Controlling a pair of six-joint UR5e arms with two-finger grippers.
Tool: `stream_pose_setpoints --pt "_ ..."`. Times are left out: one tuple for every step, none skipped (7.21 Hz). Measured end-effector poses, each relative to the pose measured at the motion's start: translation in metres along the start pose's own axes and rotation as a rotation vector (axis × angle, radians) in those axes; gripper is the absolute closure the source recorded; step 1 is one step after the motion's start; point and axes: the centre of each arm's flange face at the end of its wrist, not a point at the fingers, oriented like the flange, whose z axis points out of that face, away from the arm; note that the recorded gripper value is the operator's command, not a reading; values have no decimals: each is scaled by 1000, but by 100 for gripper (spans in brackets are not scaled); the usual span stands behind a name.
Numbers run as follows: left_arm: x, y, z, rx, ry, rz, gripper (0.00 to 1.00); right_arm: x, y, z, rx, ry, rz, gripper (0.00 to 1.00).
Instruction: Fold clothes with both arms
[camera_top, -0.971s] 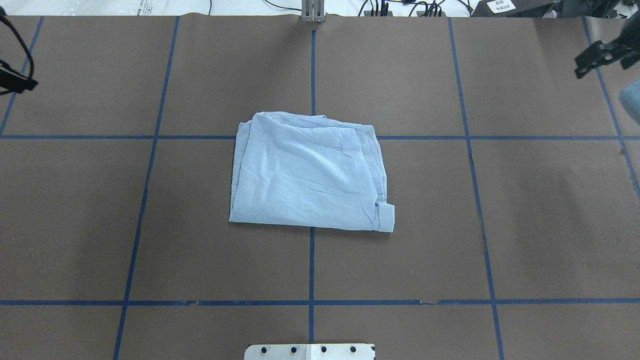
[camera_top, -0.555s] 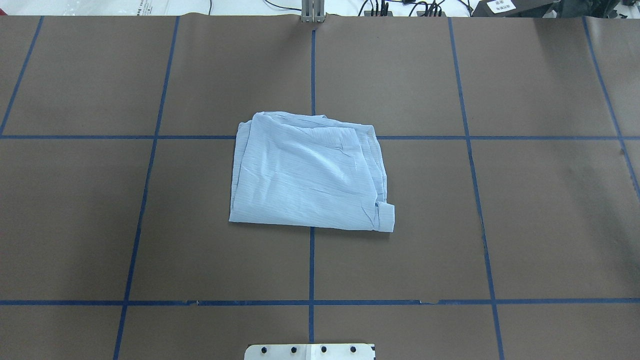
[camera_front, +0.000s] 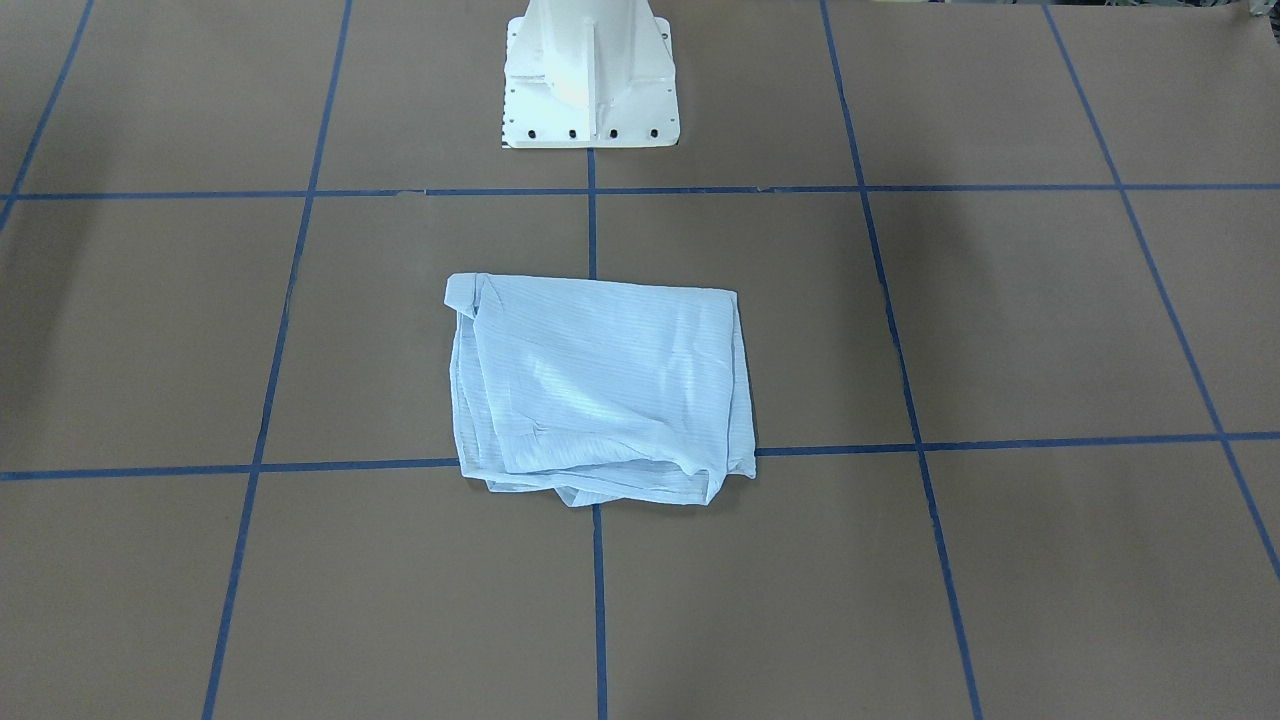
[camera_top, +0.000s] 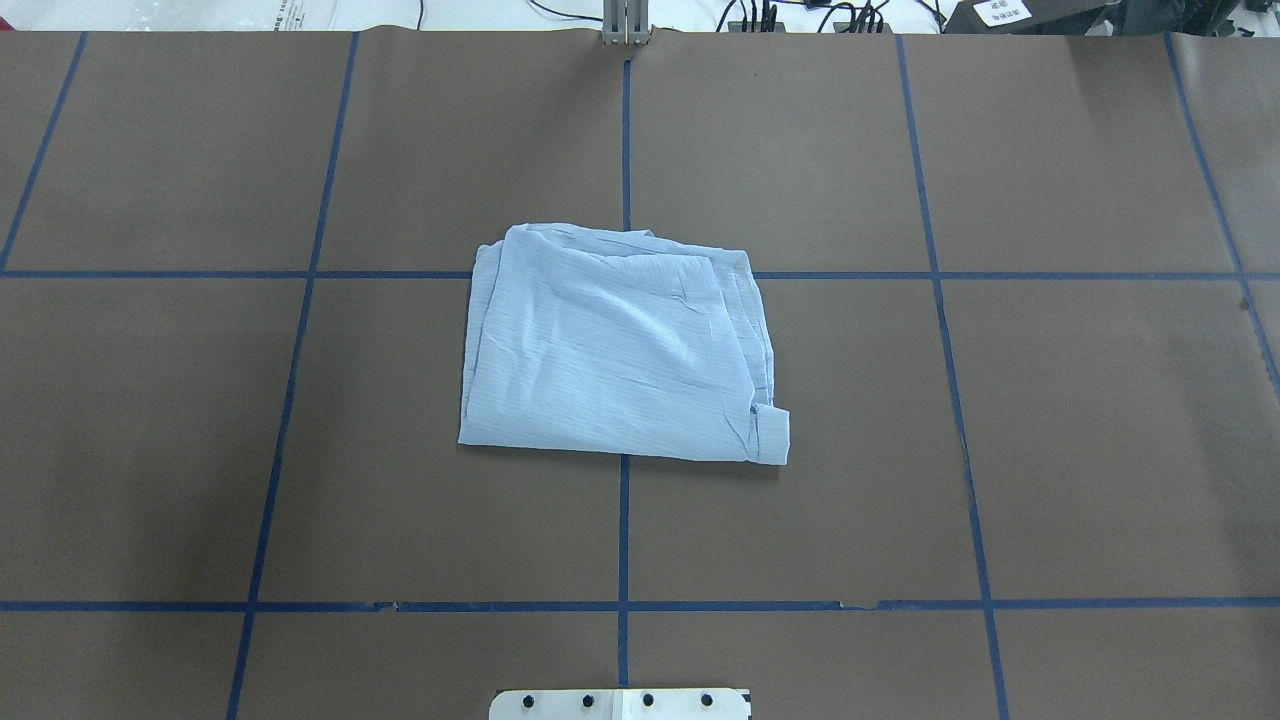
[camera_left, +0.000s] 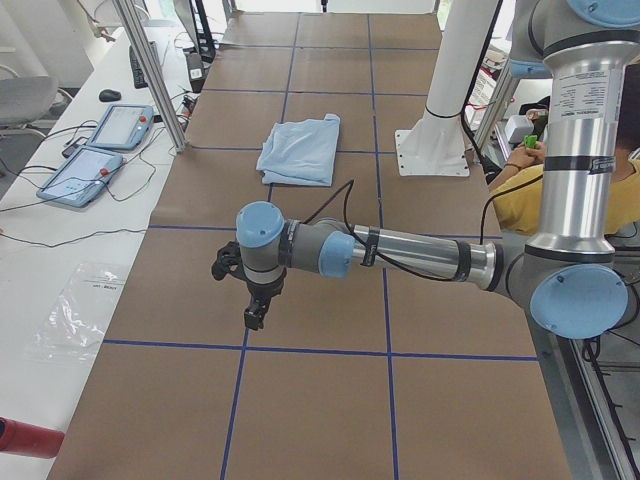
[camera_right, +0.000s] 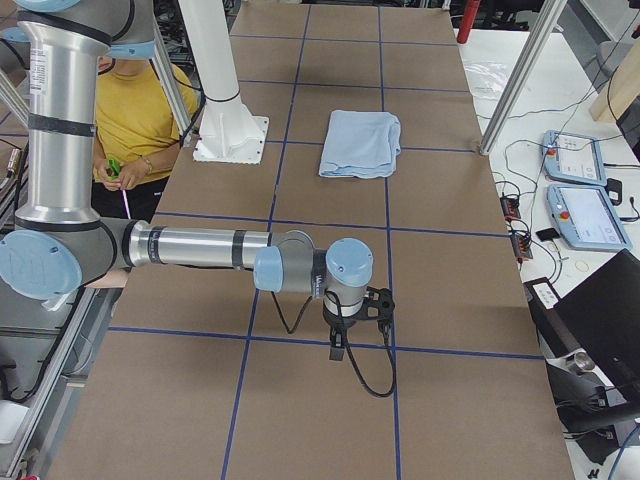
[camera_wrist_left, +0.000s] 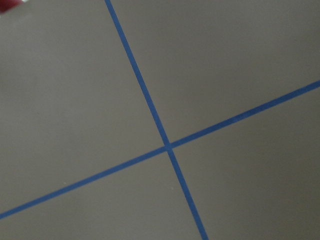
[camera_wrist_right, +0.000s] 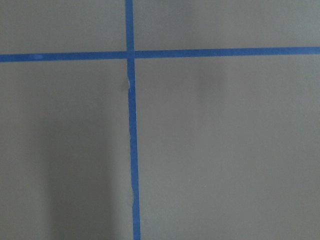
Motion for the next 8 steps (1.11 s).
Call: stream_pose_setpoints --pt "-5 18 9 -18 25 -39 0 3 5 3 -5 -2 6 0" --pt "-6 26 12 -27 31 -55 0 5 8 5 -10 -3 11 0" --pt "-6 28 12 -30 31 -60 0 6 10 6 -12 -3 13 0" --pt "-6 27 11 -39 26 -69 0 6 10 7 -13 -3 14 0" --pt "-8 27 11 -59 9 -73 0 7 11 7 -13 -3 15 0" --pt "-13 28 7 -74 -11 -64 0 7 11 7 -13 -3 15 0" --pt "-19 29 -1 -74 -24 -65 0 7 11 7 -13 -3 15 0" --pt "-23 29 -8 -64 -30 -68 0 7 11 7 -13 -3 14 0"
